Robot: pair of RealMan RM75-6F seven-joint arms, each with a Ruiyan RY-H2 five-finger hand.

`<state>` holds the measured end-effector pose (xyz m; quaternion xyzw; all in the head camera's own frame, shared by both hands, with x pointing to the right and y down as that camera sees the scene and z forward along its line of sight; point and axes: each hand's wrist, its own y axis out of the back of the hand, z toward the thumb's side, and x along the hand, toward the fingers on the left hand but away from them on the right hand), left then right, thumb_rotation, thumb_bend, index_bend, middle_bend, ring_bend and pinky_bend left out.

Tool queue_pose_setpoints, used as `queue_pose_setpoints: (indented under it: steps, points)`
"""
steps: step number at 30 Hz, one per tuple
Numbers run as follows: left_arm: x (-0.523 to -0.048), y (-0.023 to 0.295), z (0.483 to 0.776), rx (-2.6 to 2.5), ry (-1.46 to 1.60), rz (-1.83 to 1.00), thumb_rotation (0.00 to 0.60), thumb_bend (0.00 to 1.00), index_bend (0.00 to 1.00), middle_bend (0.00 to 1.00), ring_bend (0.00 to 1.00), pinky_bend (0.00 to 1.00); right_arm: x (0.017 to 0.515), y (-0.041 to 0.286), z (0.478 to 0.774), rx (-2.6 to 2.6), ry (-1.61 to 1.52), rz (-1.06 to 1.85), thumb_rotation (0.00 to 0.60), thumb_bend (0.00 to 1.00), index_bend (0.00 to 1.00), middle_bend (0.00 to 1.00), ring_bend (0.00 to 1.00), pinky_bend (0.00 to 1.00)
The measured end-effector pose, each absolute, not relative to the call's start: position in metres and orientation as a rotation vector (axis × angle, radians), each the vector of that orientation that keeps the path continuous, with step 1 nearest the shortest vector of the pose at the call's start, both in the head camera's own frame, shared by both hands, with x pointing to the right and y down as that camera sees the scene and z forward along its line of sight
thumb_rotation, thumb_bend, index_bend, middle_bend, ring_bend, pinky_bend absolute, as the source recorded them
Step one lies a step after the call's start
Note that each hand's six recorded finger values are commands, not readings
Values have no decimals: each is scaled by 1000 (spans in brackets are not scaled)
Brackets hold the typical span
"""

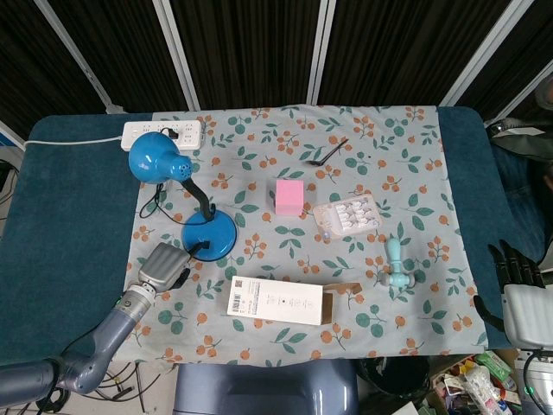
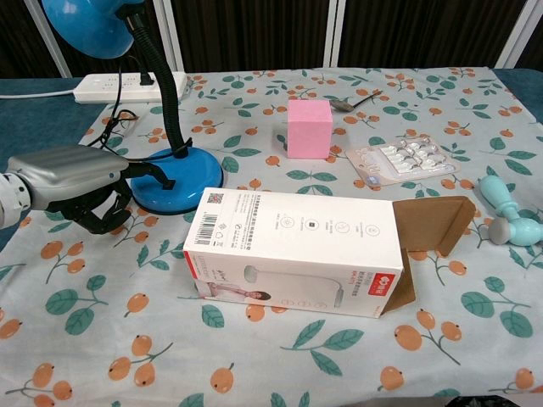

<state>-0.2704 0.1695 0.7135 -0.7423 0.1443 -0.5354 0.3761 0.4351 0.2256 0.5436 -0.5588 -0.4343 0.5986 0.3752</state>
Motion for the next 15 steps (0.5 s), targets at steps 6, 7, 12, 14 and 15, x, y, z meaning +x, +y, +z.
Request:
queue_pose_setpoints:
  steps: [6, 7, 12, 14, 15]
  points:
    - [-270, 170, 713, -1900, 369, -1369, 600, 530, 161, 659, 726, 618, 435, 226, 544, -1430, -1112, 1532, 600, 230, 0, 0, 54, 98]
    - [-270, 170, 713, -1900, 369, -1369, 600, 530, 160, 659, 726, 618, 435, 226, 544, -1430, -1112, 1532, 600, 231, 0, 0, 54, 98]
    - [-270, 170, 713, -1899, 367, -1368, 600, 530, 161, 659, 726, 618, 435, 226, 543, -1429, -1113, 1531, 600, 231, 0, 0, 54, 98]
    - [-270, 169, 712, -1897, 368, -1367, 600, 530, 161, 659, 726, 618, 435, 226, 544, -1429, -1111, 1531, 600, 230, 0, 0, 54, 98]
    - [-270, 169, 712, -1895, 369, -1367, 600, 530, 161, 659, 726, 618, 435, 225, 544, -1430, -1110, 1531, 600, 230, 0, 0, 54, 98]
